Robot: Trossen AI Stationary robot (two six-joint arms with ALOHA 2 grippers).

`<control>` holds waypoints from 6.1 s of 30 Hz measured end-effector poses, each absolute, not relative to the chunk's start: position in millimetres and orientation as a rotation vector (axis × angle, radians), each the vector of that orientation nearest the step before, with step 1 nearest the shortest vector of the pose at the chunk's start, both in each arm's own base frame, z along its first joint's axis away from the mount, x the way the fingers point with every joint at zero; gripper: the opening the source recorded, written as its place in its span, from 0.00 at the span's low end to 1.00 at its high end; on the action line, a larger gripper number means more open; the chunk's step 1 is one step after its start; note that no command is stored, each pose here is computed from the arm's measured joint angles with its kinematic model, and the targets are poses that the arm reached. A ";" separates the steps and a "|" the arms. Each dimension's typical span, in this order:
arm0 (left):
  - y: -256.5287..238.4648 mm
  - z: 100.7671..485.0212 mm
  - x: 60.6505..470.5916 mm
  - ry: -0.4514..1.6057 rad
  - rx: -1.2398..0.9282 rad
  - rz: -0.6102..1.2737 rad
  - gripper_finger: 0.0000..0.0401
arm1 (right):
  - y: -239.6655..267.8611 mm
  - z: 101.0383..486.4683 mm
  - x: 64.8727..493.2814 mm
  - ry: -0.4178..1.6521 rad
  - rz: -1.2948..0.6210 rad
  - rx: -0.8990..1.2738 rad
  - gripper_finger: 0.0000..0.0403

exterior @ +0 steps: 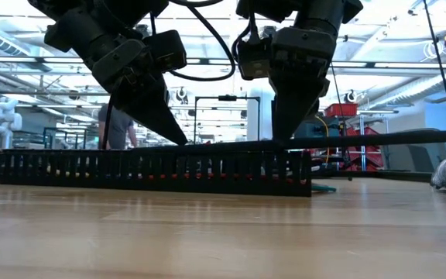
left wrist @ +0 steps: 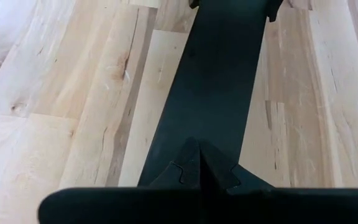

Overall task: Ziptie cables
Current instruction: Close the black cable duct

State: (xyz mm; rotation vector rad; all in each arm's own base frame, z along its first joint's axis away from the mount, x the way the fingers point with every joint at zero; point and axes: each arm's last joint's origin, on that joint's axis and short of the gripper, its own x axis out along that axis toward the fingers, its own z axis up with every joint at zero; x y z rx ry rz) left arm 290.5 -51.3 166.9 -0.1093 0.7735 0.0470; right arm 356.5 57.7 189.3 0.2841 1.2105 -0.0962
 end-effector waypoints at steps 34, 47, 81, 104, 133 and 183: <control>-32.3 228.8 269.8 0.531 0.025 0.229 0.00 | 57.5 214.7 352.2 1.096 -0.128 0.275 0.55; -32.0 225.5 268.0 0.565 0.032 0.231 0.00 | 57.2 214.4 351.6 1.101 -0.132 0.261 0.58; -41.0 186.7 285.2 0.643 -0.076 0.039 0.00 | 48.3 197.9 323.2 1.320 -0.427 0.219 0.61; -50.8 167.0 316.8 0.509 -0.111 -0.141 0.00 | 20.0 314.9 217.3 0.869 -0.943 0.342 0.54; -41.5 145.5 372.0 0.550 -0.093 -0.150 0.00 | 14.7 328.7 193.8 0.824 -0.975 0.320 0.44; 4.9 223.0 164.2 0.741 -0.149 0.291 0.00 | 58.7 212.1 374.8 0.992 -0.313 0.349 0.82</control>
